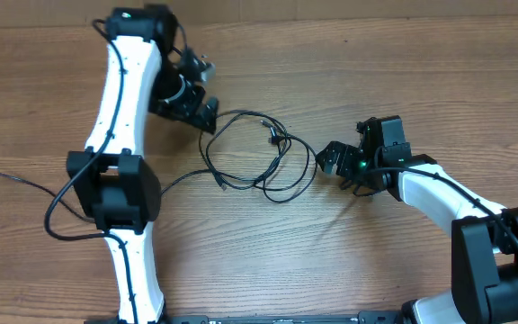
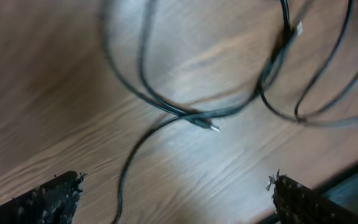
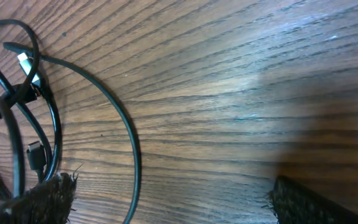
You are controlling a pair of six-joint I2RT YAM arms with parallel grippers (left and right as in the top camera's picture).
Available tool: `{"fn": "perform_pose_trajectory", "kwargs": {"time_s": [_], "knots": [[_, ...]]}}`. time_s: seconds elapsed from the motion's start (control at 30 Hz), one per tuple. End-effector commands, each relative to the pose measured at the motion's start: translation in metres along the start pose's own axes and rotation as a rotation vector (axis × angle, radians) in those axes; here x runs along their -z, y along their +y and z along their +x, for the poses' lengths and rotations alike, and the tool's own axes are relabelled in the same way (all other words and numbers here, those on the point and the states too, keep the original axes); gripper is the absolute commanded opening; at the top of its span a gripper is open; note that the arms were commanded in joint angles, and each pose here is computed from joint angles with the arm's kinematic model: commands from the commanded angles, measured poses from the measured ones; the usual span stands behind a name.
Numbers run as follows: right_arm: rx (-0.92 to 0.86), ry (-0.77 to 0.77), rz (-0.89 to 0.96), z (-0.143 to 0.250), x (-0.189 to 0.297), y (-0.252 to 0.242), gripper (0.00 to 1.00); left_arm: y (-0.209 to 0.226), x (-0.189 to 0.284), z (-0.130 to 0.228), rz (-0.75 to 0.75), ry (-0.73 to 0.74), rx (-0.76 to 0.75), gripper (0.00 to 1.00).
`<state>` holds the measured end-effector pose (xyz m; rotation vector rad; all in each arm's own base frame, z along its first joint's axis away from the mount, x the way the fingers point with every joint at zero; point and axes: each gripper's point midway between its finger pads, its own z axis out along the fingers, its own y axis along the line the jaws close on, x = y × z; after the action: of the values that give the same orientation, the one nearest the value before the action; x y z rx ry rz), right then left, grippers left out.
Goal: Untangle cables
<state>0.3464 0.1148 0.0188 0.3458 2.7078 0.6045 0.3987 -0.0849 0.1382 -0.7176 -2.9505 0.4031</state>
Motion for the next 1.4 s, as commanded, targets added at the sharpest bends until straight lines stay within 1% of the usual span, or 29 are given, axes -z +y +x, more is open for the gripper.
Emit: {"fn": "perform_pose_trajectory", "kwargs": {"time_s": [0.0, 0.1, 0.2, 0.27, 0.37, 0.5, 0.67, 0.77, 0.97, 1.17, 1.37], "knots": [[0.009, 0.028, 0.058, 0.009, -0.004, -0.018, 1.0, -0.027, -0.021, 0.007, 0.043, 0.077, -0.254, 1.0], [0.054, 0.044, 0.067, 0.013, -0.004, -0.021, 1.0, -0.043, -0.038, 0.015, 0.077, 0.135, -0.445, 0.98], [0.067, 0.044, 0.07, 0.012, -0.003, -0.024, 1.0, -0.049, -0.044, 0.019, 0.089, 0.157, -0.512, 0.98], [0.056, 0.035, 0.072, 0.008, -0.002, -0.027, 1.0, -0.051, -0.051, 0.021, 0.094, 0.176, -0.583, 0.98], [0.043, 0.029, 0.076, 0.006, -0.001, -0.031, 1.0, -0.052, -0.065, 0.024, 0.097, 0.201, -0.658, 0.96], [0.039, 0.026, 0.077, 0.004, 0.0, -0.033, 1.0, -0.056, -0.082, 0.025, 0.106, 0.208, -0.681, 0.95], [0.044, 0.021, 0.074, 0.003, 0.0, -0.032, 1.0, -0.06, -0.11, 0.008, 0.071, 0.153, -0.736, 0.94], [0.044, 0.022, 0.075, 0.003, 0.0, -0.032, 1.0, -0.065, -0.123, 0.003, 0.06, 0.139, -0.778, 0.9], [0.044, 0.021, 0.074, 0.003, 0.0, -0.032, 1.0, -0.068, -0.133, -0.001, 0.044, 0.126, -0.803, 0.81], [0.043, 0.021, 0.075, 0.003, 0.0, -0.032, 1.0, -0.069, -0.135, 0.006, 0.058, 0.149, -0.796, 0.82], [0.046, 0.014, 0.072, 0.001, 0.0, -0.031, 1.0, -0.064, -0.154, 0.02, 0.071, 0.183, -0.794, 0.82]]}}
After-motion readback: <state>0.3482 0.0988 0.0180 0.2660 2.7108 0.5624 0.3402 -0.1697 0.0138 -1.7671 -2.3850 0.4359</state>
